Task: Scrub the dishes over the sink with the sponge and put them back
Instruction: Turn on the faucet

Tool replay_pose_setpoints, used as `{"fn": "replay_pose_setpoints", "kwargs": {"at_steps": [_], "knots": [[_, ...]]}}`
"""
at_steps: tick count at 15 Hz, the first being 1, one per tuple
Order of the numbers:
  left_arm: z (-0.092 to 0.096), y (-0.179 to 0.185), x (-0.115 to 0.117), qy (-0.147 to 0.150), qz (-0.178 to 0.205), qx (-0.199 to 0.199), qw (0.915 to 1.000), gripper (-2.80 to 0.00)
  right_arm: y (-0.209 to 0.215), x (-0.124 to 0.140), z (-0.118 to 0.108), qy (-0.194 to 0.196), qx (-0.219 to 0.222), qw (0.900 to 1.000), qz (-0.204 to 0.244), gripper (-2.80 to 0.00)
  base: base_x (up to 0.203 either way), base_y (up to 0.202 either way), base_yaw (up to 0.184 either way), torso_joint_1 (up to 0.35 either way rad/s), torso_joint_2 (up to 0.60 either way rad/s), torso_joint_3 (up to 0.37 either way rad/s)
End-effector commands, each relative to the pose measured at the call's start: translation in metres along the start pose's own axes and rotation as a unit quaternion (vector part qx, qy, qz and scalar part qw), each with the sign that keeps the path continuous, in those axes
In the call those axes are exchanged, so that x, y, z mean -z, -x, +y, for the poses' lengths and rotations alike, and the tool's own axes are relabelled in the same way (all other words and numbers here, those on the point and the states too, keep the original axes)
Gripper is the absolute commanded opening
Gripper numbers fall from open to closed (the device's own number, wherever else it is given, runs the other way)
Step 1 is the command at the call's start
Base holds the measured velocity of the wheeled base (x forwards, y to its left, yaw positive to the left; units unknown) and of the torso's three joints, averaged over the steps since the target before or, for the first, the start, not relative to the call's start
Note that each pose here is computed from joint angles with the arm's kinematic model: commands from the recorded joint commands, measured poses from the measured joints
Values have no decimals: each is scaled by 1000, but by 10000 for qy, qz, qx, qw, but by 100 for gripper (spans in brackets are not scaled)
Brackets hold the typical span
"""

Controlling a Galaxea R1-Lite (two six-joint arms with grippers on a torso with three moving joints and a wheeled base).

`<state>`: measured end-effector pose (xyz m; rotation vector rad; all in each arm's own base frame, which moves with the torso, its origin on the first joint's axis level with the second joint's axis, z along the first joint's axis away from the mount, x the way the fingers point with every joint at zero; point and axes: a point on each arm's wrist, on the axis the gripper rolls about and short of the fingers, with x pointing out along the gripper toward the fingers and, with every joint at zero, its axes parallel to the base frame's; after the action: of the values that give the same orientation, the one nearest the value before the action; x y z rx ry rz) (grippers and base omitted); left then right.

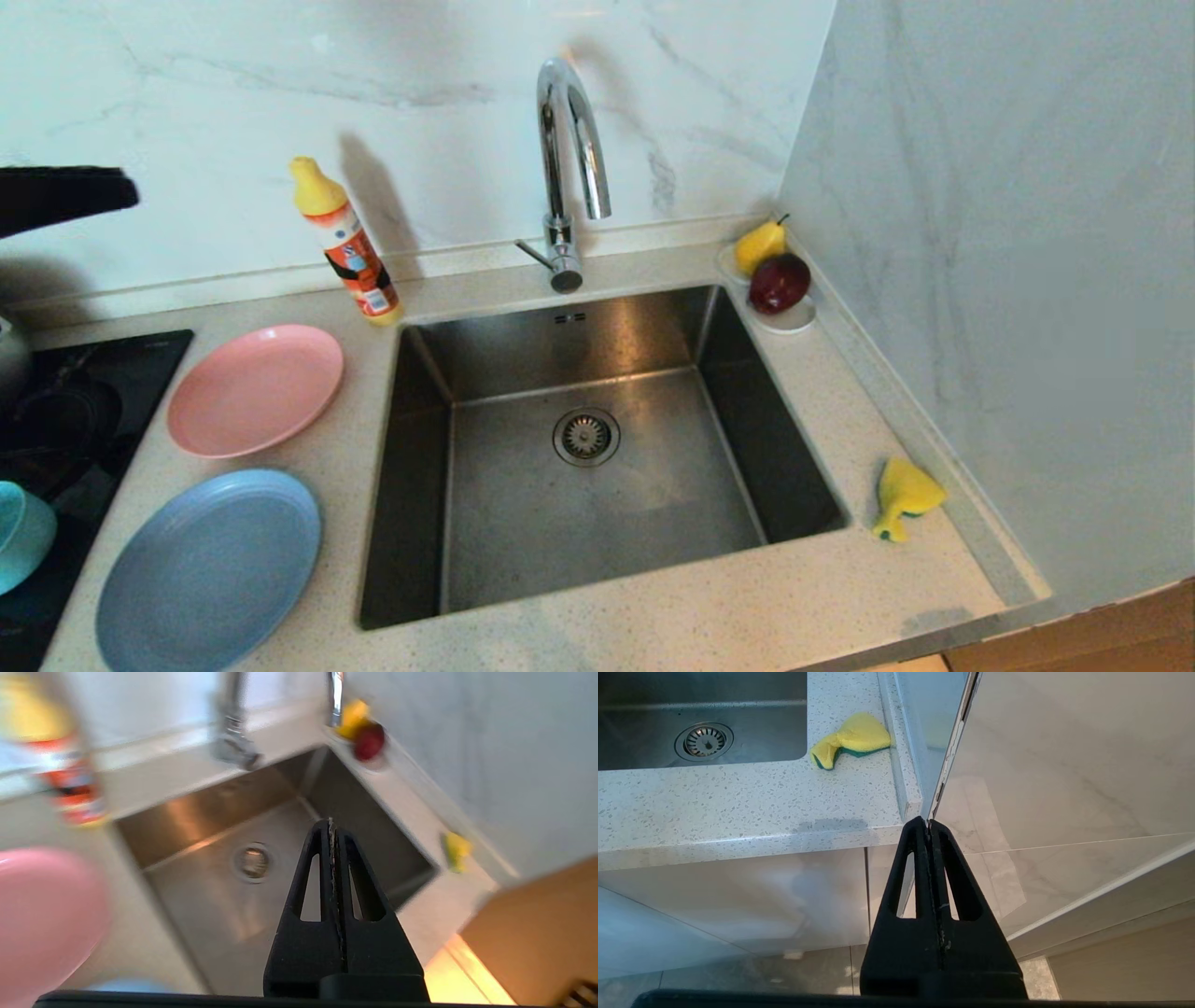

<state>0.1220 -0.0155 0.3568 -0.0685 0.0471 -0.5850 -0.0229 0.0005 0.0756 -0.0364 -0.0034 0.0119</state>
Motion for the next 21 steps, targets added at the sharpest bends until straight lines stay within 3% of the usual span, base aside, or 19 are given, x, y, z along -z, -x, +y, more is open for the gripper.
{"fn": "replay_pose_setpoints", "kwargs": {"at_steps": [1, 4, 8, 14, 19, 21], "knots": [[41, -73, 10, 408, 658, 251, 9967, -280, 0, 0, 0, 2, -2, 10000, 8, -280, 0, 0, 0, 0, 0, 0], [68, -126, 25, 676, 906, 413, 9927, -280, 0, 0, 0, 2, -2, 10000, 5, -280, 0, 0, 0, 0, 0, 0], [93, -195, 47, 1068, 880, 524, 9890, -280, 0, 0, 0, 2, -2, 10000, 1, -280, 0, 0, 0, 0, 0, 0], [89, -284, 68, 1119, 758, -333, 9903, -280, 0, 0, 0, 2, -2, 10000, 4, -280, 0, 0, 0, 0, 0, 0], [92, -329, 79, 1131, 417, -831, 9892, -280, 0, 0, 0, 2, -2, 10000, 5, -280, 0, 0, 0, 0, 0, 0], [95, -338, 87, 1105, 288, -850, 9898, -280, 0, 0, 0, 2, -2, 10000, 8, -280, 0, 0, 0, 0, 0, 0]]}}
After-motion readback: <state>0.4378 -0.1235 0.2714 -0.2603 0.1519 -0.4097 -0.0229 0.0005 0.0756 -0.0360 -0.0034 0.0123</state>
